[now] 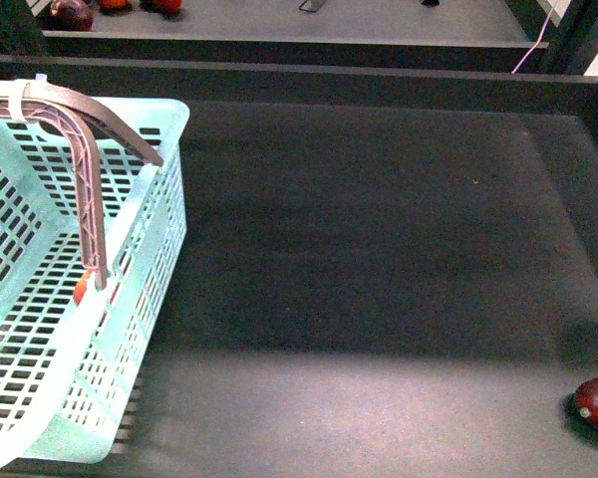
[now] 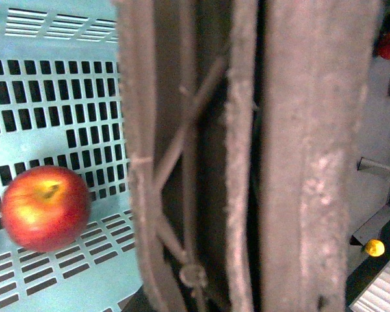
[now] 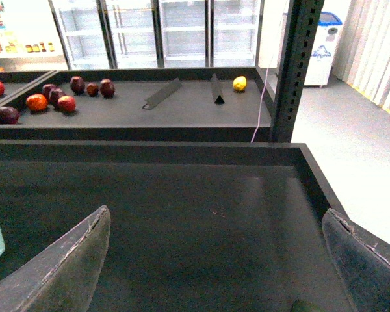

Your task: Pick apple with right arm and hold basket with left

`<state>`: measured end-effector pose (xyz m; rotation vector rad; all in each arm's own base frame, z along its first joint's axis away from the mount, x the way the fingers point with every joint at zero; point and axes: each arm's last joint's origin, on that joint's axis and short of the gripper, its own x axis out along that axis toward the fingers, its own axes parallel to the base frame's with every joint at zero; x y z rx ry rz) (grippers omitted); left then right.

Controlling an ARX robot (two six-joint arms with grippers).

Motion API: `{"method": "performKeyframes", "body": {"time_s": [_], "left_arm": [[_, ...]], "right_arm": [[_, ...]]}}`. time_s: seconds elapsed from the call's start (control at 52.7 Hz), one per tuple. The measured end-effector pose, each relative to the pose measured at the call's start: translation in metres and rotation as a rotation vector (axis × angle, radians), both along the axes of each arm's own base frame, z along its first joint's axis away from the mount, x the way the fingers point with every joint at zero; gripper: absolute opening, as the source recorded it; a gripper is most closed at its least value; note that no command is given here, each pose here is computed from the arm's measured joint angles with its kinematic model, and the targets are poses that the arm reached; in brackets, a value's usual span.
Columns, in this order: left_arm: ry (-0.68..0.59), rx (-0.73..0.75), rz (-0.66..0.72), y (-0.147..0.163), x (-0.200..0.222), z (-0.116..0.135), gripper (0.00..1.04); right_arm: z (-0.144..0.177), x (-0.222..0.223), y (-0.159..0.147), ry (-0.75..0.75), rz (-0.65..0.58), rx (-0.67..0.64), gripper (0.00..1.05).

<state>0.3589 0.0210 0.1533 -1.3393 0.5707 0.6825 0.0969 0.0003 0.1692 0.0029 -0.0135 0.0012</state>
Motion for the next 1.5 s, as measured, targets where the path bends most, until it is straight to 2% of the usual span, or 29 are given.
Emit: {"method": "performKeyframes", "body": {"time_s": [0.171,0.38,0.456,0.475,0.665,0.873,1.101,1.234,1.272,1.291,1.329,1.367,1.386,1.424,1.5], "left_arm": [[-0.013,-0.006,0.001,0.000,0.001,0.000,0.15],[-0.026,-0.021,0.007,0.000,0.000,0.000,0.54],[-0.029,-0.022,0.012,0.000,0.000,0.001,0.64],[-0.034,-0.023,0.011,0.000,-0.001,0.003,0.70],[-0.042,-0.028,0.014,-0.001,-0.012,0.018,1.00],[-0.003,-0.049,0.049,0.002,-0.043,0.031,0.98],[-0.017,0.013,0.075,0.013,-0.095,0.066,0.98],[-0.020,0.089,-0.012,-0.001,-0.105,0.084,0.98],[-0.043,0.101,-0.047,-0.005,-0.103,0.088,0.98],[-0.095,0.121,-0.107,-0.006,-0.102,0.087,0.95],[-0.243,0.202,-0.249,-0.007,-0.103,0.083,0.88],[-0.377,0.362,-0.368,-0.008,-0.108,0.077,0.81],[-0.465,0.506,-0.435,-0.009,-0.113,0.072,0.75],[-0.561,0.765,-0.524,-0.011,-0.123,0.068,0.66],[-0.618,1.028,-0.563,-0.017,-0.136,0.068,0.54]], "right_arm": [[0.000,0.000,0.000,0.000,0.000,0.000,0.96],[0.000,0.000,0.000,0.000,0.000,0.000,0.96],[0.000,0.000,0.000,0.000,0.000,0.000,0.96],[0.000,0.000,0.000,0.000,0.000,0.000,0.96],[0.000,0.000,0.000,0.000,0.000,0.000,0.96],[0.000,0.000,0.000,0.000,0.000,0.000,0.96],[0.000,0.000,0.000,0.000,0.000,0.000,0.96],[0.000,0.000,0.000,0.000,0.000,0.000,0.96],[0.000,0.000,0.000,0.000,0.000,0.000,0.96],[0.000,0.000,0.000,0.000,0.000,0.000,0.96],[0.000,0.000,0.000,0.000,0.000,0.000,0.96],[0.000,0.000,0.000,0.000,-0.001,0.000,0.96],[0.000,0.000,0.000,0.000,0.000,0.000,0.96],[0.000,0.000,0.000,0.000,0.000,0.000,0.96],[0.000,0.000,0.000,0.000,0.000,0.000,0.96]]}}
